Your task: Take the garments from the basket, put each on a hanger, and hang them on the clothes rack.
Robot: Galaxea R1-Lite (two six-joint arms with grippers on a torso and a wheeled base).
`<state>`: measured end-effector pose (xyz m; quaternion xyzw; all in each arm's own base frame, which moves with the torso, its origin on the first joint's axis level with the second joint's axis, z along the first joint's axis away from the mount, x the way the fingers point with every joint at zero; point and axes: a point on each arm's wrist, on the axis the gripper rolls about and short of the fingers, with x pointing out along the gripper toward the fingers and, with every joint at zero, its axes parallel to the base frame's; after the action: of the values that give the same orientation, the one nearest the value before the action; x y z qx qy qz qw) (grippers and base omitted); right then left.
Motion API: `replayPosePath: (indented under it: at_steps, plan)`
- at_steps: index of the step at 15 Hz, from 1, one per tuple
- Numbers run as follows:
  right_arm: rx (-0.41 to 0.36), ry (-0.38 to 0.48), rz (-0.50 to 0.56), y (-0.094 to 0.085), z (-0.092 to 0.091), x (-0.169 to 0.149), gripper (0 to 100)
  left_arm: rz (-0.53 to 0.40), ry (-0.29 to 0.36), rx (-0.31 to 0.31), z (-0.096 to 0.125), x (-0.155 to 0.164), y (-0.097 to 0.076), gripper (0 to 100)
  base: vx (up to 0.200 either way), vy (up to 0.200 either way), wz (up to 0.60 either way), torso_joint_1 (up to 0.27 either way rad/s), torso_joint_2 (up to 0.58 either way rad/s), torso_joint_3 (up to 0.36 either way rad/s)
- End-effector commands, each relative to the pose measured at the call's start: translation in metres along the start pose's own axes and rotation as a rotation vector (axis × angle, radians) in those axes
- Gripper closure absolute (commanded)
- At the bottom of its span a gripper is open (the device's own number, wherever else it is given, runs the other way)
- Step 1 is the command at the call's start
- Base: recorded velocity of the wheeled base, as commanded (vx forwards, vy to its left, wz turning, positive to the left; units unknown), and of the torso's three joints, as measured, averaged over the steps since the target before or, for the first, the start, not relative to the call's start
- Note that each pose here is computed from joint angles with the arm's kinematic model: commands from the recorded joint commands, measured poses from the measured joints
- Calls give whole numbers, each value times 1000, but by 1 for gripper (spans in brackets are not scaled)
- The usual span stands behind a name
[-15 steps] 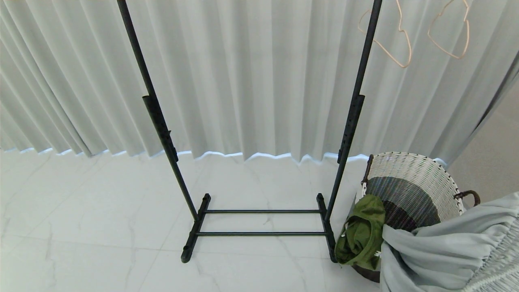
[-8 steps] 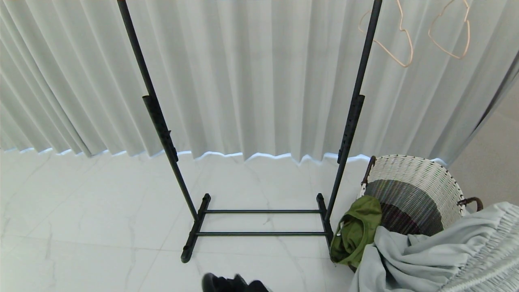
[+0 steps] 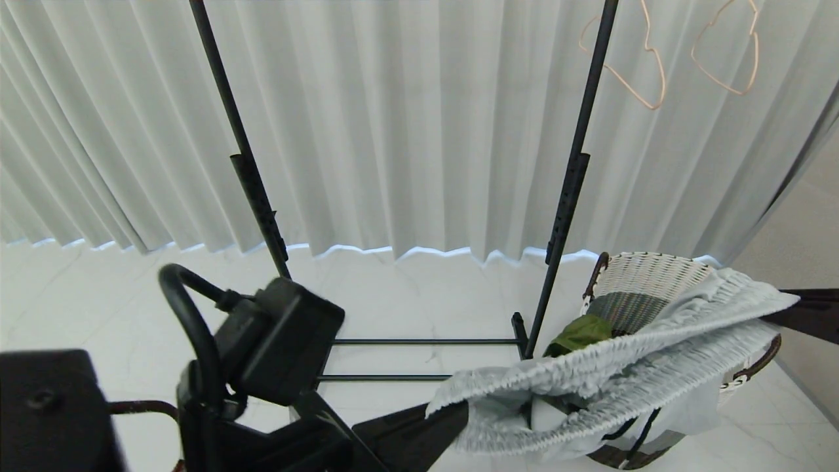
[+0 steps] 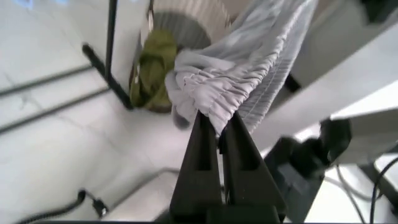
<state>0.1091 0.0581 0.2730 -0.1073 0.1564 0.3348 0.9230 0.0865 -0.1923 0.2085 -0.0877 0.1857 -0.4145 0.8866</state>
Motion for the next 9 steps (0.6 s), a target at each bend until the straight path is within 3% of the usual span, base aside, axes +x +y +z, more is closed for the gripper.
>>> replayPosePath:
  at_steps: [1, 4, 7, 9]
  plan:
    - [20, -36, 5, -4, 8, 15, 100, -37, -128, -21, 32, -15, -5, 100, 0, 0, 0, 0, 0, 0]
    - [29, -209, 1, -10, 35, 27, 100, -41, -294, -38, 82, -20, -9, 100, 0, 0, 0, 0, 0, 0]
    - [17, -252, 13, -15, 59, 43, 100, 25, -393, 77, 115, -27, 19, 100, 0, 0, 0, 0, 0, 0]
    - [18, -292, 44, -16, 77, 56, 100, 14, -465, 132, 140, -42, 36, 100, 0, 0, 0, 0, 0, 0]
